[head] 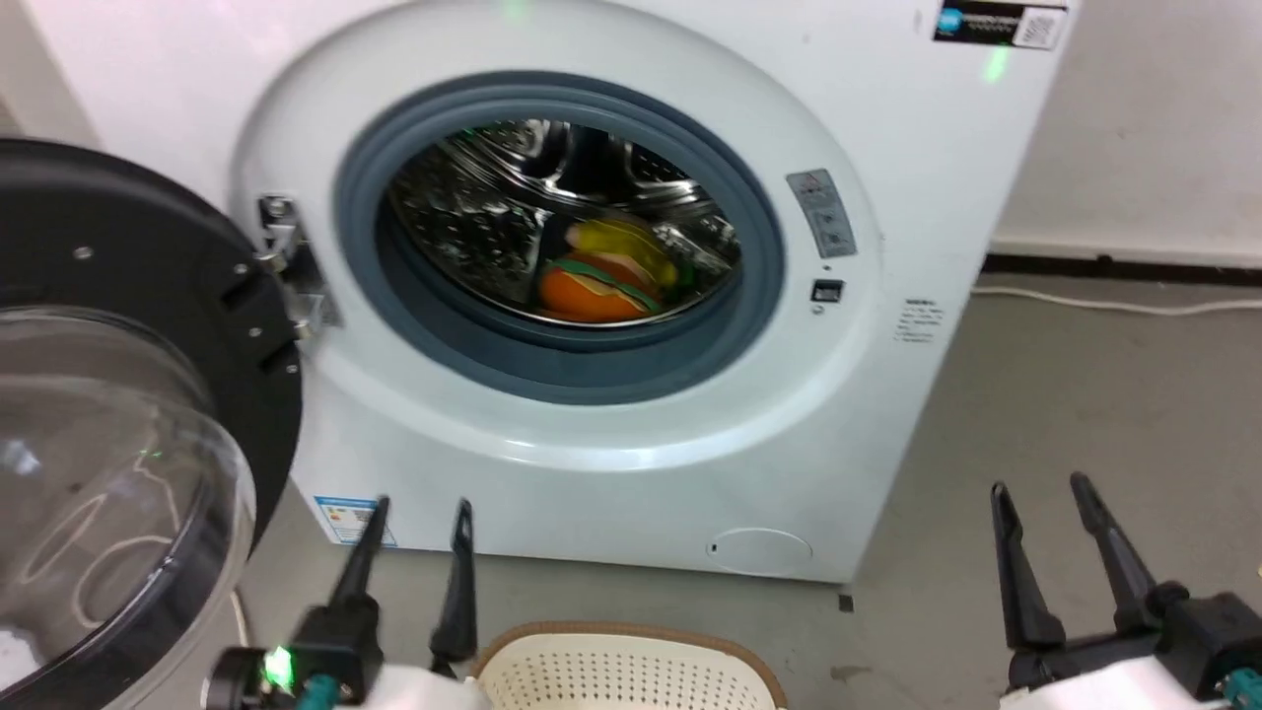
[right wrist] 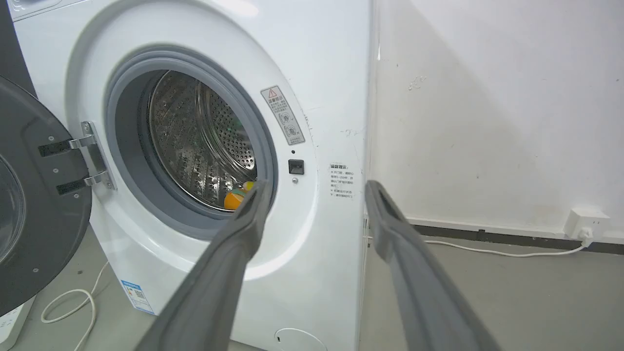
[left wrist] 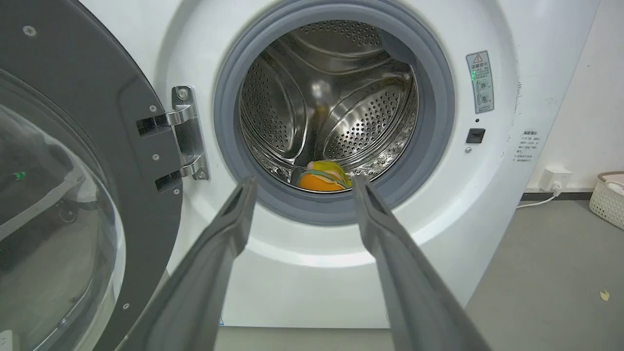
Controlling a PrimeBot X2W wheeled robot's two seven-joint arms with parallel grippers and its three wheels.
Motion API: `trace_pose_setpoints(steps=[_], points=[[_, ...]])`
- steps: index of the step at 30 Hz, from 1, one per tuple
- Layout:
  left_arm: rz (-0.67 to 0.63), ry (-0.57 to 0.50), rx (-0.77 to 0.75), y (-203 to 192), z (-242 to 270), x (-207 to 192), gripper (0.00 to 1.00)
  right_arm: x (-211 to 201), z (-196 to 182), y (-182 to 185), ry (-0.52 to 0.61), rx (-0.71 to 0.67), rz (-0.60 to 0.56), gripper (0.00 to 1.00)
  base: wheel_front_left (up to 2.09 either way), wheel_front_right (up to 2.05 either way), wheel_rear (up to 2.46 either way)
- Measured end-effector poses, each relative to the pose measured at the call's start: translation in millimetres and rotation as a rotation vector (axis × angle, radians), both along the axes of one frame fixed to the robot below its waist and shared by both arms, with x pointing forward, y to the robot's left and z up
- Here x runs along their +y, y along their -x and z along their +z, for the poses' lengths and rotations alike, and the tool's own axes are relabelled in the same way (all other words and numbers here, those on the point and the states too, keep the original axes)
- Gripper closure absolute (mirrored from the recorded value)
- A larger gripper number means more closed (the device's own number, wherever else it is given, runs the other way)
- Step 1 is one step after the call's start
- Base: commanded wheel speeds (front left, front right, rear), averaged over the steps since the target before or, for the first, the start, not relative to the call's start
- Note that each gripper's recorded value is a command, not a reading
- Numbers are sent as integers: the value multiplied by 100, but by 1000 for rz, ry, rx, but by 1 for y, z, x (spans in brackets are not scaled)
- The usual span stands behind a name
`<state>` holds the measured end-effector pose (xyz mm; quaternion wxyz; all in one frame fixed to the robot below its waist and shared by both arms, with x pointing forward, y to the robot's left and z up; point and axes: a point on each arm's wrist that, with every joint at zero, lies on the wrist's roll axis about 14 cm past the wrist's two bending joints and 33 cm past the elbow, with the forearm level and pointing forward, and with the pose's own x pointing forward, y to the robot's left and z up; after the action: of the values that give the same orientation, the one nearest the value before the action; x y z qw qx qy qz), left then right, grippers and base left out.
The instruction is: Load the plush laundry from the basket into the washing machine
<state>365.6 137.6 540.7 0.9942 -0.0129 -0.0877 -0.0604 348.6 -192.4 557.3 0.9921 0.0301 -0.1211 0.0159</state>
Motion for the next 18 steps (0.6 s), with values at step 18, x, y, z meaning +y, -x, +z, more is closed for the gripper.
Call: trace_pose_setpoints(steps=[18], points=[[11, 17, 146, 11, -47, 11, 0, 9, -22, 9, -17, 66, 25, 0, 0, 0, 0]])
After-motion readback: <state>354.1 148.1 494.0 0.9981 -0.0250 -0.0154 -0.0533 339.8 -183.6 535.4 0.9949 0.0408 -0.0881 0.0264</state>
